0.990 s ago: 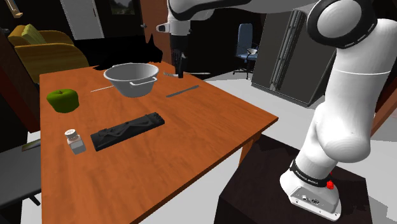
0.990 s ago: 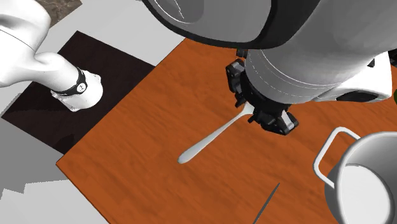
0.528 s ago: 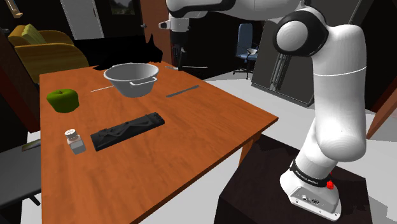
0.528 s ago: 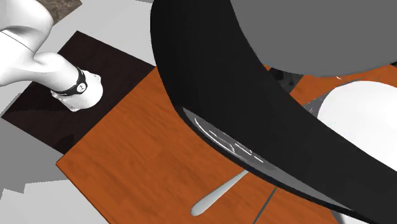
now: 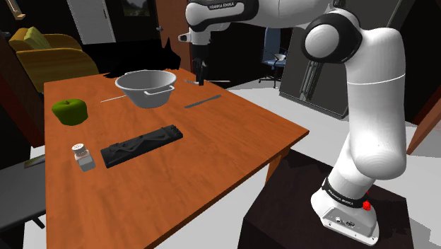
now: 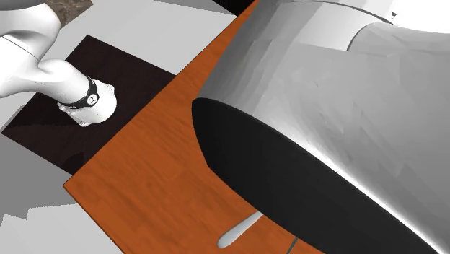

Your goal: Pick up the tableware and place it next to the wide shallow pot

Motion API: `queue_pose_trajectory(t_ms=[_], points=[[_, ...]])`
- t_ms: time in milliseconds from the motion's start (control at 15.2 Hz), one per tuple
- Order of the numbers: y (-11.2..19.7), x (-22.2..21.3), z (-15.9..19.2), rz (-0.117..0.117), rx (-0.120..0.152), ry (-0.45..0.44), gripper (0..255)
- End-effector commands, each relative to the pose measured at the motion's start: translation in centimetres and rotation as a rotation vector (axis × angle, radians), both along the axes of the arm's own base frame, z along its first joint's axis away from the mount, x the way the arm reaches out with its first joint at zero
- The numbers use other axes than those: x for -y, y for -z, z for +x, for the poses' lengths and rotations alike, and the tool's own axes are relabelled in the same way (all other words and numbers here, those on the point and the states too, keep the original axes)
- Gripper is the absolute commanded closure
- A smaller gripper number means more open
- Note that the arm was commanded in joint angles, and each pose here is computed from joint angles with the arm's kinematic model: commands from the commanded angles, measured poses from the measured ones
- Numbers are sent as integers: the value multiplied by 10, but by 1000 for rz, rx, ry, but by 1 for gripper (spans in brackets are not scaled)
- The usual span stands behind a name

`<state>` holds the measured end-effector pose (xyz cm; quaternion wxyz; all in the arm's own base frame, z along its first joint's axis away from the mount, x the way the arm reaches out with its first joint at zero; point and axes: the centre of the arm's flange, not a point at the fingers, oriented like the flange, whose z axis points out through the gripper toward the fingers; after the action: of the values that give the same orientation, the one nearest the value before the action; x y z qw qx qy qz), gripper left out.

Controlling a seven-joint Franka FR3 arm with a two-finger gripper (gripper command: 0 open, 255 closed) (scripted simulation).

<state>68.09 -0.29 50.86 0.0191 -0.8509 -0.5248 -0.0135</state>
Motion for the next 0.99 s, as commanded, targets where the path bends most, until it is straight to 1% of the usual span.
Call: queue_pose_trajectory(t_ms=[0, 924], points=[[11, -1, 0, 0, 0, 0, 255], [85, -1, 0, 0, 0, 0, 255]])
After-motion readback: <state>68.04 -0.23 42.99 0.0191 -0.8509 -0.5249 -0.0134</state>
